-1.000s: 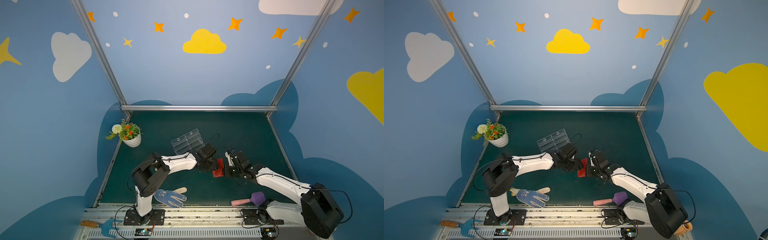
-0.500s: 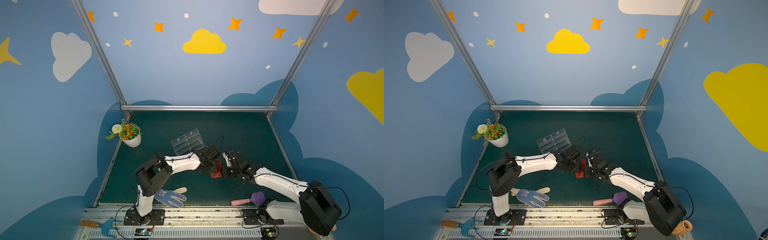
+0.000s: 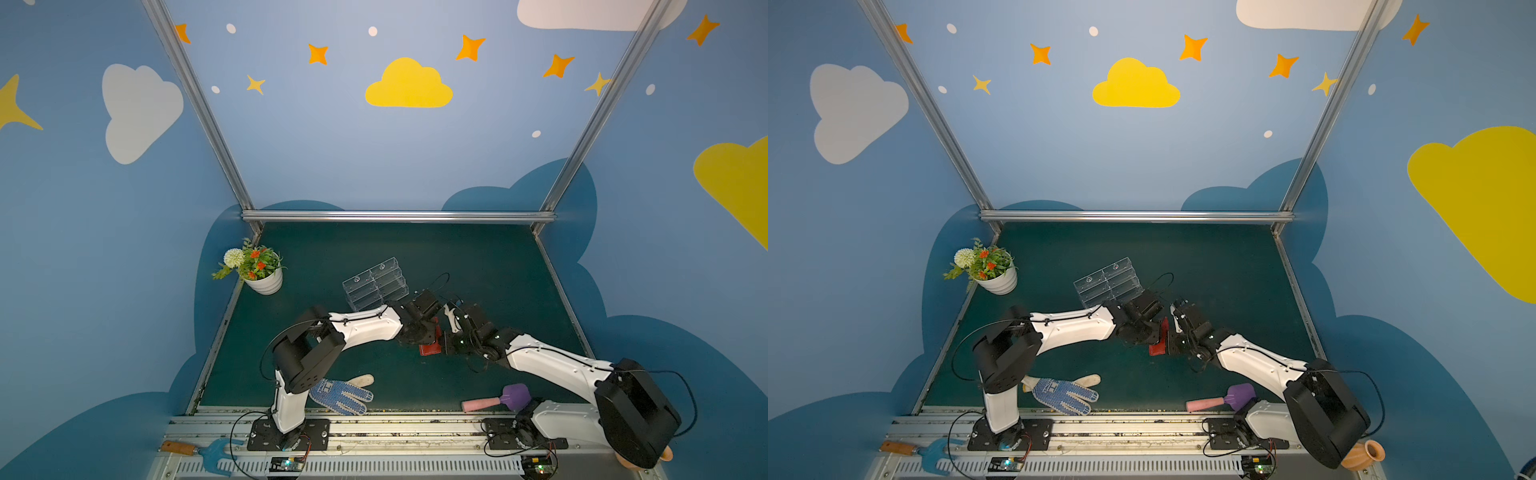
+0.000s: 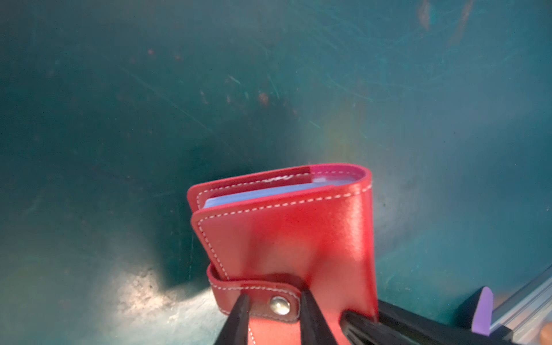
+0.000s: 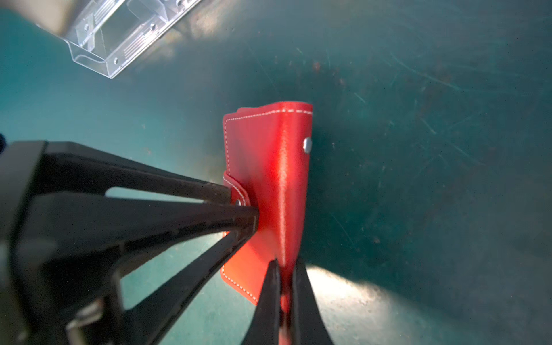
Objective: Take the credit cards out of the card holder
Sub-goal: Open the button on the card holder.
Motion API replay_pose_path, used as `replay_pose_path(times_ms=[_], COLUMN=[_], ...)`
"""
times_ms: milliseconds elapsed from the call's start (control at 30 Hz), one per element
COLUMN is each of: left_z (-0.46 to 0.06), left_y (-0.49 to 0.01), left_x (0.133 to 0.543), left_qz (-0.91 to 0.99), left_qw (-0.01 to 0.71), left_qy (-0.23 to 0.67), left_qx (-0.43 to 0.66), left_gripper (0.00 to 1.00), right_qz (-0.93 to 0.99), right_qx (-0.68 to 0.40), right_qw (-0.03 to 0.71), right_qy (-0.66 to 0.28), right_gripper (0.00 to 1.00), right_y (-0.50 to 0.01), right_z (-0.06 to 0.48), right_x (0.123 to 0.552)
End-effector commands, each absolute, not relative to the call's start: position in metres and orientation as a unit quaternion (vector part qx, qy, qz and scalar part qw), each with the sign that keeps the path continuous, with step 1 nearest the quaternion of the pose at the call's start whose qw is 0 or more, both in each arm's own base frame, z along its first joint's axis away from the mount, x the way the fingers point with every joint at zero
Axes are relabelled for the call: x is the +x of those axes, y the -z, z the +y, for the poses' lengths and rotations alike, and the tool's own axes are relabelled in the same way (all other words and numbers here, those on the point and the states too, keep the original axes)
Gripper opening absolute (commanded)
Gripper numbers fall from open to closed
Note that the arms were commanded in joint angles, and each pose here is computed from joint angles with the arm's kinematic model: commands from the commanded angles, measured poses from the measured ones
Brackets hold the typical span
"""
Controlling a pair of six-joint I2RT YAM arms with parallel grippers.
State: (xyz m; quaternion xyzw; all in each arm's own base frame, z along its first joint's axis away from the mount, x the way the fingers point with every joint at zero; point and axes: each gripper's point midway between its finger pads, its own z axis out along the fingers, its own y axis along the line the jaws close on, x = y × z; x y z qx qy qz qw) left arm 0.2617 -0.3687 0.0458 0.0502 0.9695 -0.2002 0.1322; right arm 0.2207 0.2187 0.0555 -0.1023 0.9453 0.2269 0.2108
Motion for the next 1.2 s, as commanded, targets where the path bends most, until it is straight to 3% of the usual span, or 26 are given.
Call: replay_pose_path(times_ms=[0,233,933,1167], left_z=[-0.35,-0.339,-0.313,-0.325], left_y=[-0.029,-0.032,-0.045,-0.056], left_x=[0.27,0.272,0.249,0.232], left_qz=[0.978,0.98,0.968,0.948], left_qw=[0.137,0.143,0.143,0.119], left_qy=[0.151,0.136,0.204,0.293], left_qx=[0.04,0.034,-0.016,-0.036], left_gripper=[0.22,0.04,0.04,0.04], right_qz=[0.942,0.944,0.952,0.95], right_qx=[-0.123,-0.126,-0.122,-0.154], right_qw=[0.205,0.203,0.207,0.206], right_qy=[-0.236,-0.228,-0.189,-0.177], right_gripper=[0.0,0.0,0.0,0.0], right_y=[-0.057,-0.054,-0.052,-0.056], right_z=[0.225,0.222,0.205,0.208], right_x=[0.216,0.215,0.227,0.232])
